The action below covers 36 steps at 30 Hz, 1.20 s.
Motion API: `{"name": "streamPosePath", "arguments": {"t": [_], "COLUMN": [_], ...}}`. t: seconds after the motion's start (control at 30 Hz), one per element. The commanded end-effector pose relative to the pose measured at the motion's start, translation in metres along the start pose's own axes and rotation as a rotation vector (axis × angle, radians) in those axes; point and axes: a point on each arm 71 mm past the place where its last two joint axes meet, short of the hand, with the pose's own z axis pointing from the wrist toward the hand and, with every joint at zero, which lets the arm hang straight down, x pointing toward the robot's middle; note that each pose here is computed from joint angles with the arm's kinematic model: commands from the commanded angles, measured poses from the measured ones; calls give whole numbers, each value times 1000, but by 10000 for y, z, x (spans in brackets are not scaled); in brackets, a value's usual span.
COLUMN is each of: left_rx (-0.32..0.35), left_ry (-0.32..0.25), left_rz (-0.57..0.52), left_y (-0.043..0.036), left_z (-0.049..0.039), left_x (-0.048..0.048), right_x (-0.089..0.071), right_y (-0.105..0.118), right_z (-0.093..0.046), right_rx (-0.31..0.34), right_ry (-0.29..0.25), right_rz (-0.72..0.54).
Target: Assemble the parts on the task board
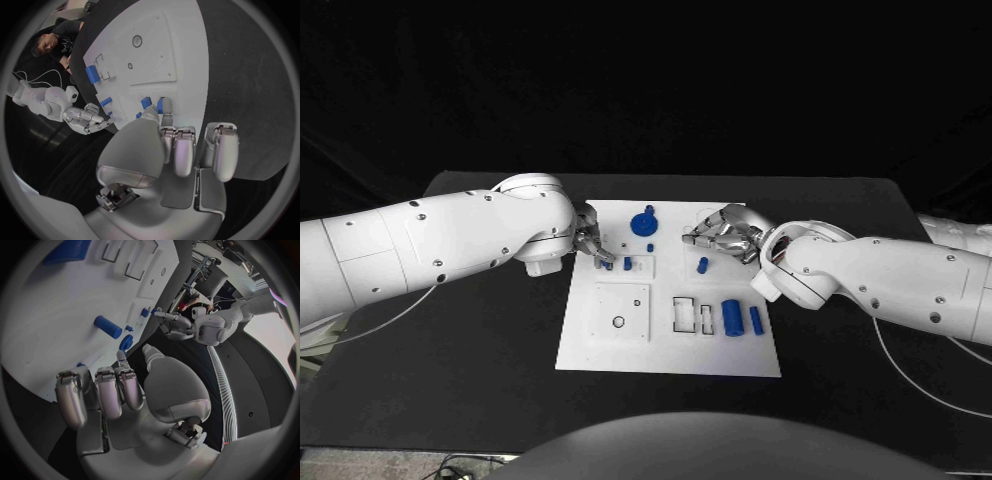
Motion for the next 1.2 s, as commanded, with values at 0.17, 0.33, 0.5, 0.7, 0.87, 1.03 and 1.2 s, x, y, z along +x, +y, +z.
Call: {"name": "streamPosePath", "arguments": {"t": [0.17, 0.33, 0.5, 0.7, 0.87, 1.03, 1.2], "left_rx": [6, 8, 10, 7, 7, 16, 18], "left_ry": [-8, -11, -11, -9, -6, -4, -4], "left_rz": [19, 17, 15, 19, 22, 21, 17], "left_y": [-34, -41, -38, -31, -35, -41, -37], "left_z": [6, 15, 26, 38, 49, 54, 61], "left_x": [6, 5, 7, 15, 15, 16, 12], "right_x": [16, 15, 16, 19, 23, 28, 25], "right_y": [13, 13, 13, 17, 22, 27, 23], "right_z": [3, 2, 2, 0, 2, 3, 0], "right_rx": [-10, -10, -10, -12, -13, -13, -12], "right_ry": [10, 9, 9, 10, 10, 13, 12], "right_rz": [-8, -8, -8, -8, -8, -7, -7]}}
